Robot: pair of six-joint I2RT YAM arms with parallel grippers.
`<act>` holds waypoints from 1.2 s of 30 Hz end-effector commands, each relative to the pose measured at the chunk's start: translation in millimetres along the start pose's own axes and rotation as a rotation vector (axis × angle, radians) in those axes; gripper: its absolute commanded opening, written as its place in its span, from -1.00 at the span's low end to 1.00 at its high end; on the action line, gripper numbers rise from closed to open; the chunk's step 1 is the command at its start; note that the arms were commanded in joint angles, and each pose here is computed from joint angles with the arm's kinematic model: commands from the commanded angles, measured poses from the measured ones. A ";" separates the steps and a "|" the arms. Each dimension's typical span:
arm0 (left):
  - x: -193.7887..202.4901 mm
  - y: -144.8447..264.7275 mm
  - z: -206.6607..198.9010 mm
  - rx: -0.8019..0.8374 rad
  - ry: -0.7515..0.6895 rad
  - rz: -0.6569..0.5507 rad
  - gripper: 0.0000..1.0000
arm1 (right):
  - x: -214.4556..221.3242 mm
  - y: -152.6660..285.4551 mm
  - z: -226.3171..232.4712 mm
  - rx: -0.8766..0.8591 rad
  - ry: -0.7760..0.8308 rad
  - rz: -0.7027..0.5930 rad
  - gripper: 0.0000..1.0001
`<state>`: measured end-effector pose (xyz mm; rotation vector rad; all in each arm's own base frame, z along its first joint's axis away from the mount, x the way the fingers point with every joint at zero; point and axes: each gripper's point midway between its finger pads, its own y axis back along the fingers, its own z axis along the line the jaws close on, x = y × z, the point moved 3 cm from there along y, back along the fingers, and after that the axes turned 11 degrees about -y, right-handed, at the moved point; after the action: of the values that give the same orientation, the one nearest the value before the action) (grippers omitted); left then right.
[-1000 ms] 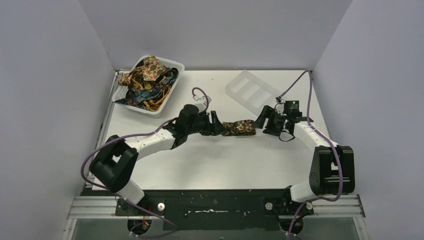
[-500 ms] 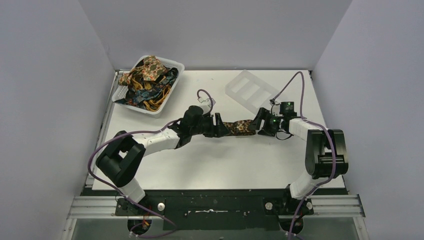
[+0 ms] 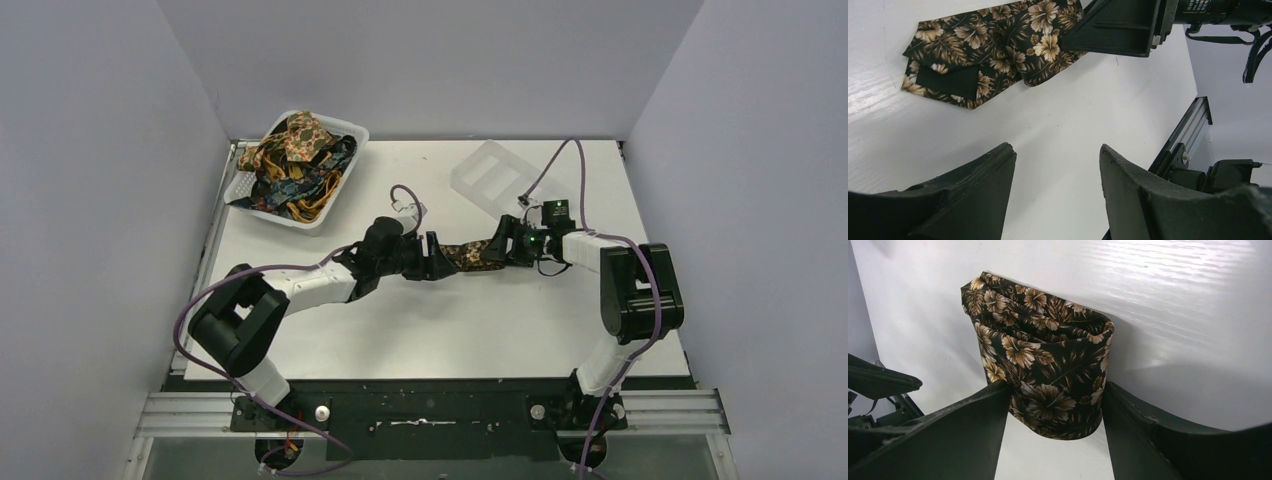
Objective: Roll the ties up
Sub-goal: Roll the tie at the center of the board.
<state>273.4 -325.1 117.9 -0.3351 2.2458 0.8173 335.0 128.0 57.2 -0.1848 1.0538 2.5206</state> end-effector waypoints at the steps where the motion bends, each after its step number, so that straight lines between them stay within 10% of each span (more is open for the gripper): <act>1: -21.8 11.5 -13.5 0.043 -0.030 -0.079 0.20 | -16.2 -7.4 18.8 -0.026 0.116 -0.043 0.30; 19: -14.0 30.2 22.0 -0.033 0.033 -0.103 0.21 | 49.4 -43.9 66.8 -0.101 0.267 0.226 0.28; 36: 1.0 23.8 33.0 -0.061 0.046 -0.041 -0.11 | 45.6 -30.3 104.7 -0.170 0.139 0.168 0.52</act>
<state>268.2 -276.0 103.7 -0.4285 2.2663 0.9133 302.4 228.8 69.4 -0.2332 1.0564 2.7929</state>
